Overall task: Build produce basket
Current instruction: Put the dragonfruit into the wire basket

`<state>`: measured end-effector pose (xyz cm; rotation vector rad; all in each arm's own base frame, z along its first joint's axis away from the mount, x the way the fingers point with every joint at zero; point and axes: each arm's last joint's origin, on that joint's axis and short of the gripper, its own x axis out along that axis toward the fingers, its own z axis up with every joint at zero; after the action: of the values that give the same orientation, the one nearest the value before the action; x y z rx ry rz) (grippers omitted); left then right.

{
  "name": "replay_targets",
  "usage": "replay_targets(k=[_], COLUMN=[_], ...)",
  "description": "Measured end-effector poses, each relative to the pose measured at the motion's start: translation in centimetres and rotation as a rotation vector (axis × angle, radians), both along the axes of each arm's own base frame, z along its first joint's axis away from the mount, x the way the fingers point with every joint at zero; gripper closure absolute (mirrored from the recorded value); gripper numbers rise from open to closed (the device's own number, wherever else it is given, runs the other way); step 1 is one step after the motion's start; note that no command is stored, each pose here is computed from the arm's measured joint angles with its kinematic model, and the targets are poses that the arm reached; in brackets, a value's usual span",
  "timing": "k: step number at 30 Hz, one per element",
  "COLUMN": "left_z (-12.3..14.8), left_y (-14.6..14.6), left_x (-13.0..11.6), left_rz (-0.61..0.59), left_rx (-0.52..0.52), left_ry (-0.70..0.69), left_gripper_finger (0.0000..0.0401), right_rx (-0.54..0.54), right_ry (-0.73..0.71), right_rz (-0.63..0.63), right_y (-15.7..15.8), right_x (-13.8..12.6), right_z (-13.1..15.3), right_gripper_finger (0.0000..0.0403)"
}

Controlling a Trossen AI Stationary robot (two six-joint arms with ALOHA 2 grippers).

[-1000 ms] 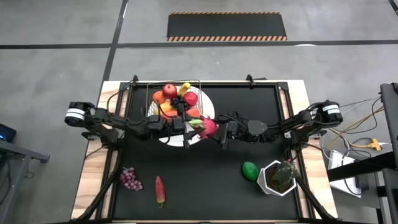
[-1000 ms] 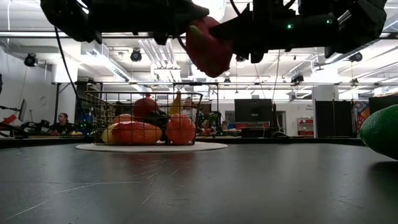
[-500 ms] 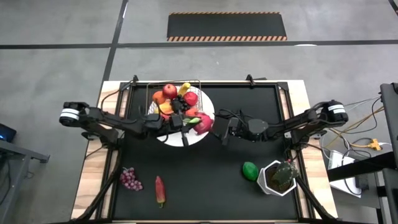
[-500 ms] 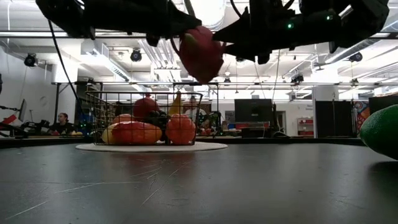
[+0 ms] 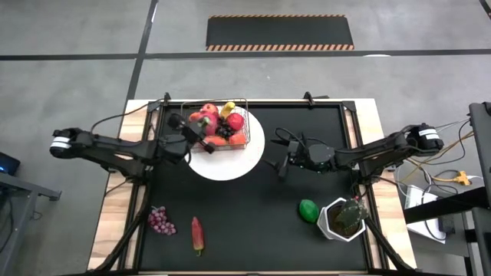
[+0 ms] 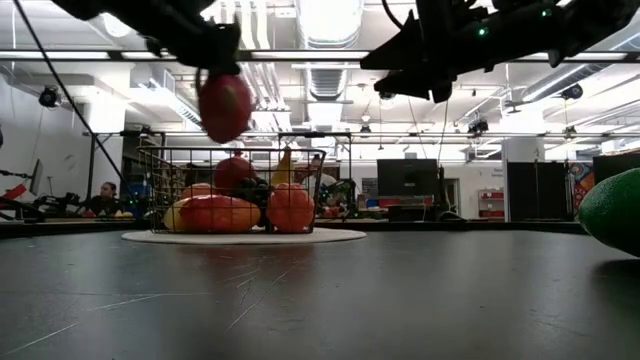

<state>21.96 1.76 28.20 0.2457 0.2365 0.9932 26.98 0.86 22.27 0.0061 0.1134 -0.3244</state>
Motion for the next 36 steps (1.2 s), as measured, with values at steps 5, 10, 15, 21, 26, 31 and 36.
replay_targets(k=[5, 10, 15, 21, 26, 31, 36], left_z=[-0.6, -0.8, -1.0, -2.0, -2.4, -2.9, -3.2], left_y=[0.7, 1.6, 3.0, 3.8, 3.9, 4.0, 4.1], left_x=[-1.3, -1.7, -2.2, -2.3, -2.0, -1.6, -1.4], left_rz=[0.064, 0.035, 0.063, 0.093, 0.101, 0.111, 0.116], left_rx=[-0.093, -0.198, -0.297, -0.381, -0.386, -0.399, -0.403], left_ry=[-0.025, -0.049, -0.012, 0.01, 0.032, 0.04, 0.056], left_gripper_finger=[0.0386, 0.0386, 0.0386, 0.0386, 0.0374, 0.0343, 0.0311], right_rx=[0.007, 0.021, 0.022, 0.021, 0.021, 0.027, 0.033], right_ry=[0.016, 0.014, 0.014, 0.021, 0.024, 0.028, 0.041], right_rz=[-0.002, -0.004, -0.004, -0.004, -0.004, -0.005, -0.007], right_y=[0.0, 0.0, 0.0, 0.0, 0.0, 0.0, 0.0], right_x=[0.2, 0.2, 0.2, 0.2, 0.2, 0.2, 0.2], right_z=[-0.5, -0.5, -0.5, -0.6, -0.6, -0.7, -0.8], right_gripper_finger=[0.0038, 0.0038, 0.0038, 0.0038, 0.0038, 0.0038, 0.0038])
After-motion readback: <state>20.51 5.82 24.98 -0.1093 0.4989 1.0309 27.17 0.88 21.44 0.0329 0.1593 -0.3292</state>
